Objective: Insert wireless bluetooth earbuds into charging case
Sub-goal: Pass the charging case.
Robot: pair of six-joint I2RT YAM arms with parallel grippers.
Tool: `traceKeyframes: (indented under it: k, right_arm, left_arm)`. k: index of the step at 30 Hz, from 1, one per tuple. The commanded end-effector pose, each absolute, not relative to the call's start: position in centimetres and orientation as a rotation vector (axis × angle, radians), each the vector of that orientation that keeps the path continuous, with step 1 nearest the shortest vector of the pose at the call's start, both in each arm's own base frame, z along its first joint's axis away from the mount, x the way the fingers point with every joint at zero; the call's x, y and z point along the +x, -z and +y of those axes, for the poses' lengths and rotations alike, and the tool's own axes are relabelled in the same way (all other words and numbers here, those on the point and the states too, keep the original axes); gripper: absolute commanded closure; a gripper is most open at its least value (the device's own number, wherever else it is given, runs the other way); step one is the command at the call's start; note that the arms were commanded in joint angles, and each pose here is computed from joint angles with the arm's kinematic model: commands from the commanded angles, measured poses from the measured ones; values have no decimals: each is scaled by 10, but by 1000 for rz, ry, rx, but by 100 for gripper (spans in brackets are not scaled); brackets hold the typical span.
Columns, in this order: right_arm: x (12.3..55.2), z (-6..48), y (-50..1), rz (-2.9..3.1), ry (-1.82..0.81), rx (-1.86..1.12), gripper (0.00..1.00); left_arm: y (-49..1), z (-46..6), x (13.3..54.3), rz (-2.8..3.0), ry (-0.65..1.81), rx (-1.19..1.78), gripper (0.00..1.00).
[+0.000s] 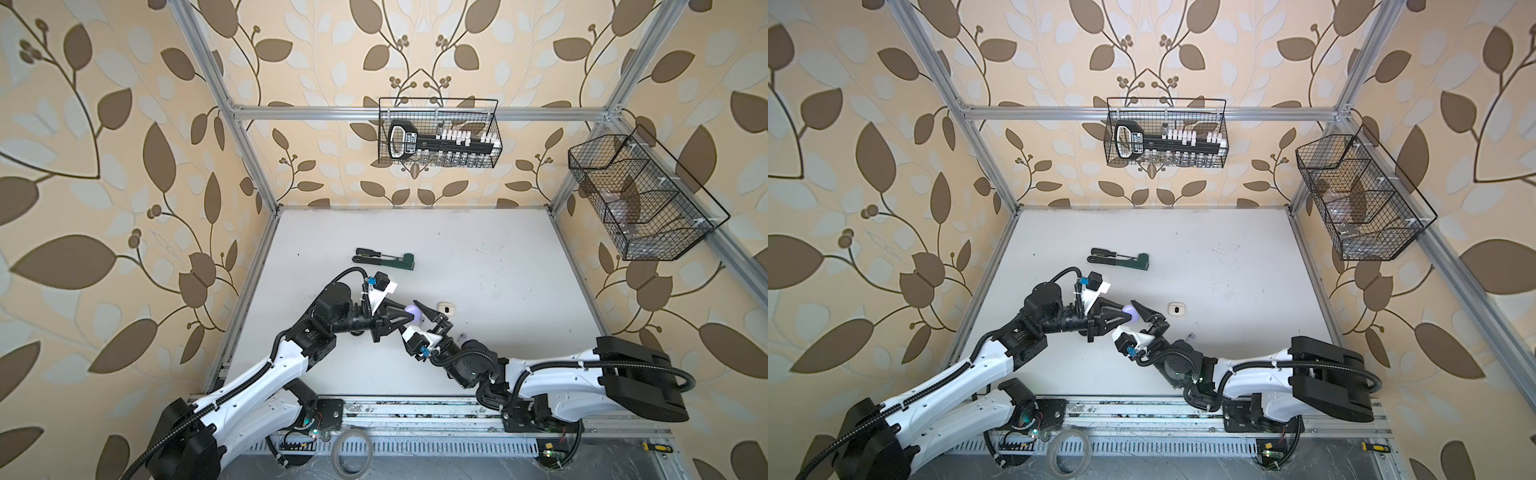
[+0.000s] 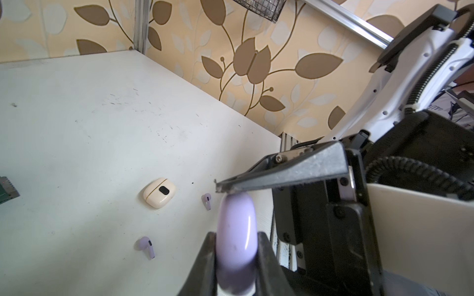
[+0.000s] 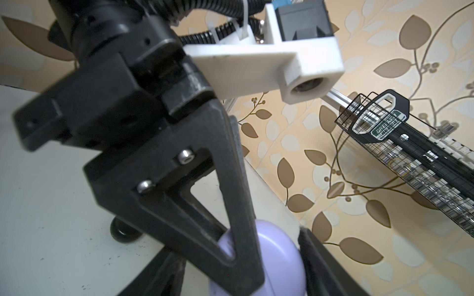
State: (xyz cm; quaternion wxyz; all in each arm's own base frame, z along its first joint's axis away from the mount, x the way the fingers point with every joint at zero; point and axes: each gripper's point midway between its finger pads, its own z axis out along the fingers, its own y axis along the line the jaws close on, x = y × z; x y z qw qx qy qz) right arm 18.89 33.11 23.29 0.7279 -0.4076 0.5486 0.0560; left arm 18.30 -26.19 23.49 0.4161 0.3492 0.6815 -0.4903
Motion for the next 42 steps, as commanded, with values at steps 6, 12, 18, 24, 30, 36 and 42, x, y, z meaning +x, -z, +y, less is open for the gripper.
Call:
traceKeyframes:
  k: [6, 12, 18, 24, 30, 36, 42]
  right_arm:
    - [155, 311, -230, 1202, -321, -984, 32]
    - [153, 300, -241, 1233, -428, -956, 44]
    - [159, 302, -233, 1275, -415, -967, 47]
    - [160, 308, -217, 1308, -421, -1023, 54]
    - [158, 305, -219, 1314, -529, -1039, 63]
    - [157, 308, -228, 1308, -576, -1025, 64]
    - [159, 317, -223, 1331, -616, -1051, 66]
  left_arm:
    - [-239, -253, 180, 1567, 1121, 900, 100]
    - [-228, -253, 164, 1408, 1088, 1009, 100]
    - [-220, -256, 149, 1321, 1086, 1119, 100]
    - [-221, -255, 139, 1275, 1087, 1166, 100]
    - [-216, -256, 133, 1246, 1091, 1220, 100]
    - [-214, -260, 129, 1241, 1105, 1269, 100]
    - [-213, -259, 126, 1215, 1090, 1286, 100]
